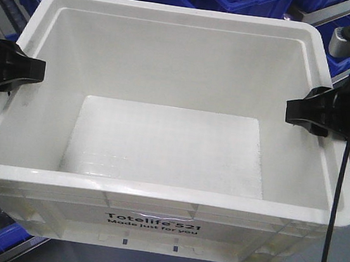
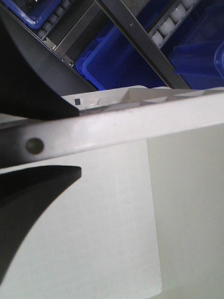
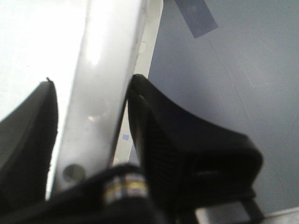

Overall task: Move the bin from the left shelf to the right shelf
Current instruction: 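Keep holding the tote level while the base turns across the room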

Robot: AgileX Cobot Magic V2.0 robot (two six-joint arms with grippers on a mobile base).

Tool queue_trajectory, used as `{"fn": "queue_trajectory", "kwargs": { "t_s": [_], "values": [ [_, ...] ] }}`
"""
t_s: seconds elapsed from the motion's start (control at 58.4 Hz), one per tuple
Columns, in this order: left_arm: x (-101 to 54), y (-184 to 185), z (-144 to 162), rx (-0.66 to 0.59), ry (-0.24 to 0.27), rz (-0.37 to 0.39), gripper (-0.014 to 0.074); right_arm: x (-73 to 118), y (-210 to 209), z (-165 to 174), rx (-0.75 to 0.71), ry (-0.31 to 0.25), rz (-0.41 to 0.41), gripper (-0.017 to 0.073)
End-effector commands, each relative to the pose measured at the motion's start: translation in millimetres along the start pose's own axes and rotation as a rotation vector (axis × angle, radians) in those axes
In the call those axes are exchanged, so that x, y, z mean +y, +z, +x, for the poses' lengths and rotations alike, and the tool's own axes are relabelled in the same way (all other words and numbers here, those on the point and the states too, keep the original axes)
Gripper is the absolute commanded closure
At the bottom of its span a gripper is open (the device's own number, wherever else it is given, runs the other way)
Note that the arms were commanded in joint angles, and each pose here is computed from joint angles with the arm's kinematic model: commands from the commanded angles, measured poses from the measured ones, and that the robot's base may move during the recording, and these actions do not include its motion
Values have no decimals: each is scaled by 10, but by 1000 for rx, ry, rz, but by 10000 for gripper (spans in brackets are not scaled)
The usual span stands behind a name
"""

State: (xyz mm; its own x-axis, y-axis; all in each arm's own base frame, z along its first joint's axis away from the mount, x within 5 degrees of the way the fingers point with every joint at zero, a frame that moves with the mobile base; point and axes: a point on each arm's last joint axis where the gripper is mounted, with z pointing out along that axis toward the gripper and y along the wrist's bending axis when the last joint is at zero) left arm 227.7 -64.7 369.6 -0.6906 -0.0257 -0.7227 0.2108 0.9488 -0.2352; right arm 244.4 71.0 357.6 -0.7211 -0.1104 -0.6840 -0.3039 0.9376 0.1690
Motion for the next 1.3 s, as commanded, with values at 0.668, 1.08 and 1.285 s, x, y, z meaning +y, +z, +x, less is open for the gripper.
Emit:
{"fn": "queue_trajectory", "kwargs": {
  "t_s": [0.668,1.08,1.285],
  "values": [
    [-143,-235,-208,-190,-20,88,600,87,-220,-220,-199,14,-44,564],
    [-143,-235,-208,-190,-20,88,600,87,-220,-219,-198,14,-44,564],
    [-143,-235,-208,-190,-20,88,600,87,-220,-219,-198,14,-44,564]
  ]
}}
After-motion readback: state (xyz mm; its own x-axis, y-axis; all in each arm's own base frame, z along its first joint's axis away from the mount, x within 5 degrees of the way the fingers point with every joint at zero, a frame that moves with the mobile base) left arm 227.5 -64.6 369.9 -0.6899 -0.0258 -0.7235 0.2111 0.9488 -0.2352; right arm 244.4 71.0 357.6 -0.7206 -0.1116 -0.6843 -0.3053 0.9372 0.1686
